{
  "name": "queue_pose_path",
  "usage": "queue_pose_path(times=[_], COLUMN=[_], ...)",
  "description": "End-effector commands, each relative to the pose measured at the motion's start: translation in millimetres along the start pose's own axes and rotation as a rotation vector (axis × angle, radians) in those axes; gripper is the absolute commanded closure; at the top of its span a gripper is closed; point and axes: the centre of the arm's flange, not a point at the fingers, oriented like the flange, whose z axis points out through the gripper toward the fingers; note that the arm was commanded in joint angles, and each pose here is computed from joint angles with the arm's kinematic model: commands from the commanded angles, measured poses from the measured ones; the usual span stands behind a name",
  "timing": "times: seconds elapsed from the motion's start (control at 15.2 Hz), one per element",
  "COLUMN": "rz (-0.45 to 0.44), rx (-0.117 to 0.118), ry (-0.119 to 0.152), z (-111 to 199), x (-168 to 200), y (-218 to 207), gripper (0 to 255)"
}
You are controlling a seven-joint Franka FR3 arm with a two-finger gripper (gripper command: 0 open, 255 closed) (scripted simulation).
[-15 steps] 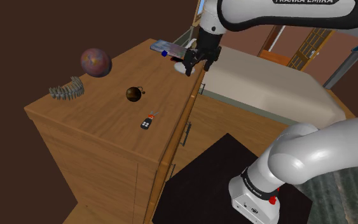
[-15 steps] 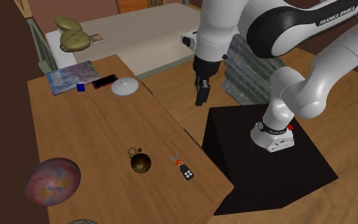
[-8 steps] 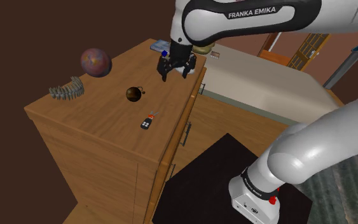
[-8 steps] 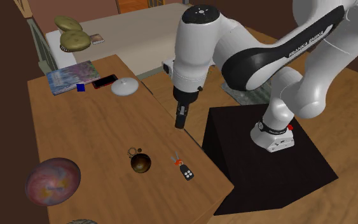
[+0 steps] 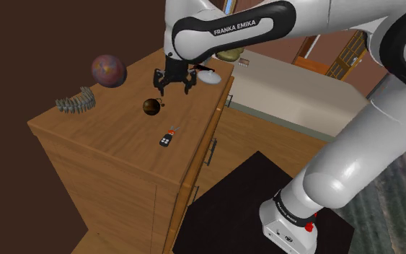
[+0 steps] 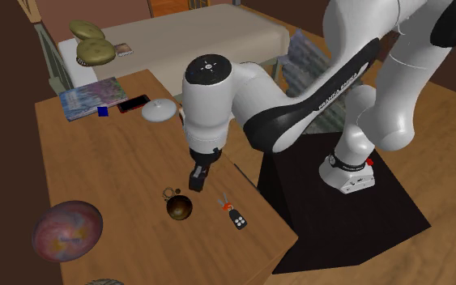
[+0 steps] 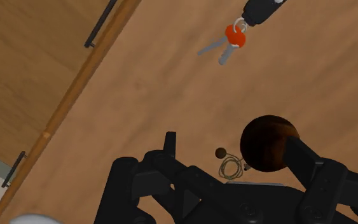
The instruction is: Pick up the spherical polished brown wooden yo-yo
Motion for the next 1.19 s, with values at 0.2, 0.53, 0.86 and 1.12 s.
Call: queue_pose_path(times=[0.2, 0.53, 0.86, 1.12], rz=[0.091, 0.156, 0.156, 0.156], rx=[-0.006, -0.01, -0.01, -0.01], ry=[0.002, 0.004, 0.004, 0.004], z=[39, 71, 97, 105], x=[35, 63, 59, 58], y=[-47, -77, -79, -79], gripper=[0, 0, 0, 255])
